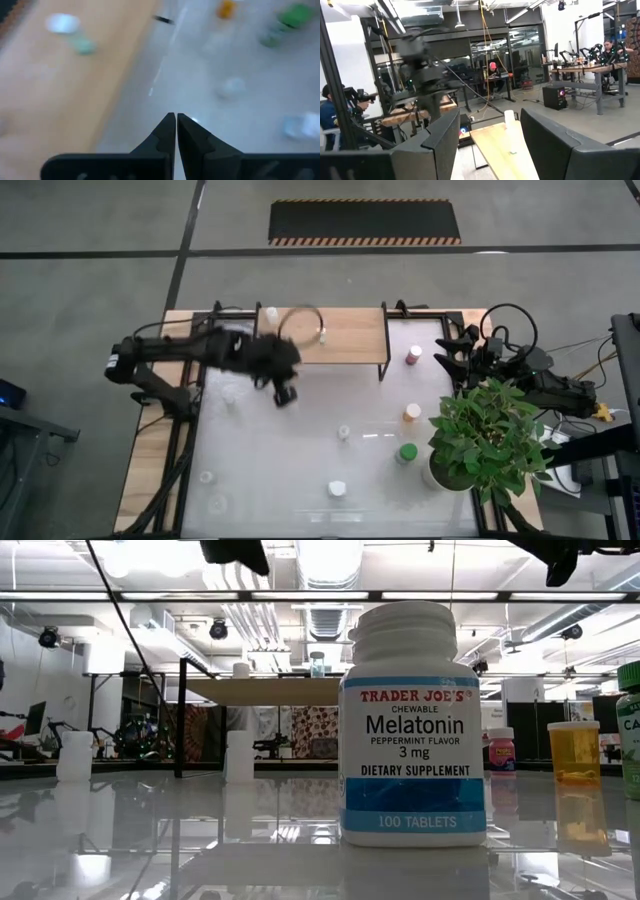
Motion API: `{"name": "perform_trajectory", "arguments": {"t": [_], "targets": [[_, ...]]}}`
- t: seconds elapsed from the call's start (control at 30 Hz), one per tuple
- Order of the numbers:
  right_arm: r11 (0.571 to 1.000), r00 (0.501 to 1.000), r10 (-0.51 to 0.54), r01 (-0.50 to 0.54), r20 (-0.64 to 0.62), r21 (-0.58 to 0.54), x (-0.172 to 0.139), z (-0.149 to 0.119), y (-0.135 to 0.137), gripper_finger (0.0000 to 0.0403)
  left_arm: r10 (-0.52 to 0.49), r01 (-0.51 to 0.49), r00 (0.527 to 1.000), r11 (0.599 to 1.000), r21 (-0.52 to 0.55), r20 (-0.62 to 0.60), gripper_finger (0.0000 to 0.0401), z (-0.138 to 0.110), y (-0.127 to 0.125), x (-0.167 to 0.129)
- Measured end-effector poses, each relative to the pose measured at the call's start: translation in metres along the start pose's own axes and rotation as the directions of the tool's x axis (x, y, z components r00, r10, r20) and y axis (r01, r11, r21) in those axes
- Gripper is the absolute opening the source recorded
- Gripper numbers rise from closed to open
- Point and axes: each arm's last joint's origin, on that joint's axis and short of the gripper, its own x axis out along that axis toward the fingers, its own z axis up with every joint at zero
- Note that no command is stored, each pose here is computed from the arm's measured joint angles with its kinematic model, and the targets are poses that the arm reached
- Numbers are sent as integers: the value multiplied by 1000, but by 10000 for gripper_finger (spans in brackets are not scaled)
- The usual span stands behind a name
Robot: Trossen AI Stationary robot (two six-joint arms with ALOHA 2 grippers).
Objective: Pick and place medicine bottles onto shelf by color
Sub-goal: Put the white pill bottle on the shelf
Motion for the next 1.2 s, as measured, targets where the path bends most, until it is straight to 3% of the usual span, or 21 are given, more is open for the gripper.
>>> {"name": "perform_trajectory", "arguments": {"t": [0.1,0.27,0.4,0.6,0.77,1.0,1.2], "targets": [[1000,1000,-1,1,-8,-3,0,-1,0,201,-42,43,998,999,5,-52,0,-18,-26,3],[1000,1000,0,0,-11,-13,0,-1,0,201,-103,85,979,991,-105,-175,0,-48,-53,6],[1000,1000,-1,0,-12,-19,0,-1,0,201,-75,8,939,980,-200,-334,0,-76,-60,7],[1000,1000,-2,1,-22,-31,0,-2,0,201,78,-249,859,927,-280,-506,0,-118,-42,19],[999,999,-2,1,-35,-35,0,-3,0,201,118,-361,829,859,-363,-547,10,-148,-18,24],[999,999,0,-1,-35,-39,0,-3,0,201,154,-427,861,738,-523,-485,88,-181,13,20],[999,999,-1,-1,-35,-40,0,-3,0,201,168,-387,908,683,-619,-383,164,-195,27,20]]}}
